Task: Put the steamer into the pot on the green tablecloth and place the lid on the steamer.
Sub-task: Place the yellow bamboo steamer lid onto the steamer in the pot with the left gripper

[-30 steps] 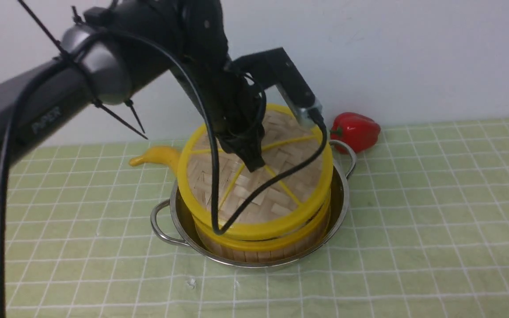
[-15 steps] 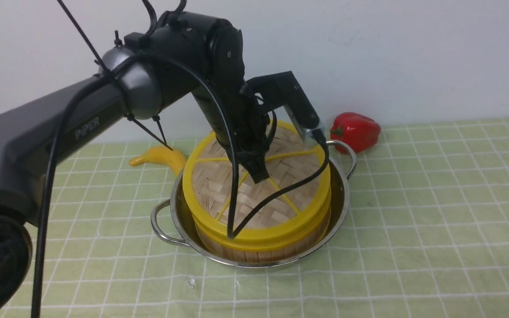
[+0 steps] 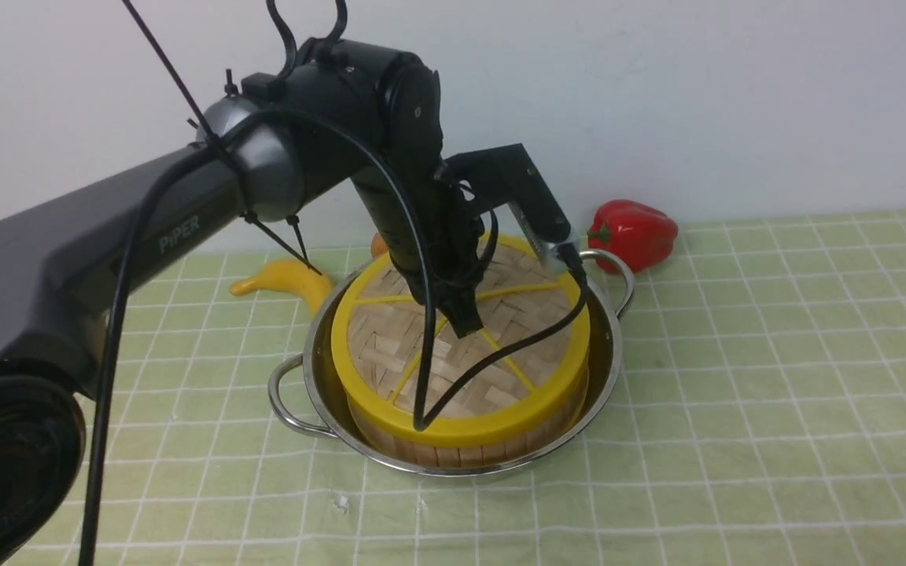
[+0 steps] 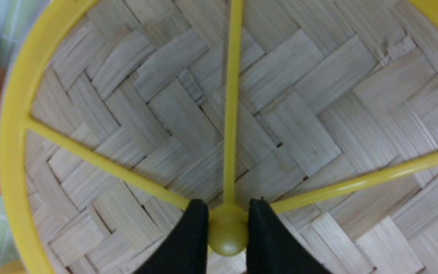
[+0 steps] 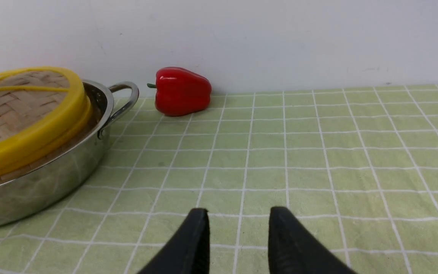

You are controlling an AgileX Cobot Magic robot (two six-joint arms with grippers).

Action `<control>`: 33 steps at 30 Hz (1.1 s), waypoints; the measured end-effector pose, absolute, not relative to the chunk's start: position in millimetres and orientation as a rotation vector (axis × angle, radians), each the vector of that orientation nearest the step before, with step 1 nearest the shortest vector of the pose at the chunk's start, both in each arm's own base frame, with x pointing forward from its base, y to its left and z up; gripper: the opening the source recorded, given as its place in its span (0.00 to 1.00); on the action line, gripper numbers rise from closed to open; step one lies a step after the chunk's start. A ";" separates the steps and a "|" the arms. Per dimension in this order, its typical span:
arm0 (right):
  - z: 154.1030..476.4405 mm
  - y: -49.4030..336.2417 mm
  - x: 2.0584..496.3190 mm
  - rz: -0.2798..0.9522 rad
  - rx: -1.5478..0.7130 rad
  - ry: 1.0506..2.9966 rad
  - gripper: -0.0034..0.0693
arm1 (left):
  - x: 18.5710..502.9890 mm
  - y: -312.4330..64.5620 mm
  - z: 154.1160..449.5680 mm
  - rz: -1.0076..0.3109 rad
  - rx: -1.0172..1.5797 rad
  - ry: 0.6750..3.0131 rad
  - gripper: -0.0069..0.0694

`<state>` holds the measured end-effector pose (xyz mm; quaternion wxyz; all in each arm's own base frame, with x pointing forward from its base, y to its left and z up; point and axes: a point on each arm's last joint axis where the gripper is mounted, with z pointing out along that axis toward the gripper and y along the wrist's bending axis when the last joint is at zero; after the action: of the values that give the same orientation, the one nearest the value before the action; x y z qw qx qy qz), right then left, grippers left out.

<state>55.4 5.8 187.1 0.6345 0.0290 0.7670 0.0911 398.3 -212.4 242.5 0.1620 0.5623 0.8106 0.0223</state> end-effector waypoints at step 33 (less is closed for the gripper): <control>187.1 5.8 55.4 0.209 0.067 1.753 0.38 | 394.5 -195.4 286.3 0.230 1.325 2.344 0.73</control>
<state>55.4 5.8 187.1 0.6345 0.0294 0.7670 0.0915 394.5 -195.4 286.3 0.2177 0.4784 0.8466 0.0832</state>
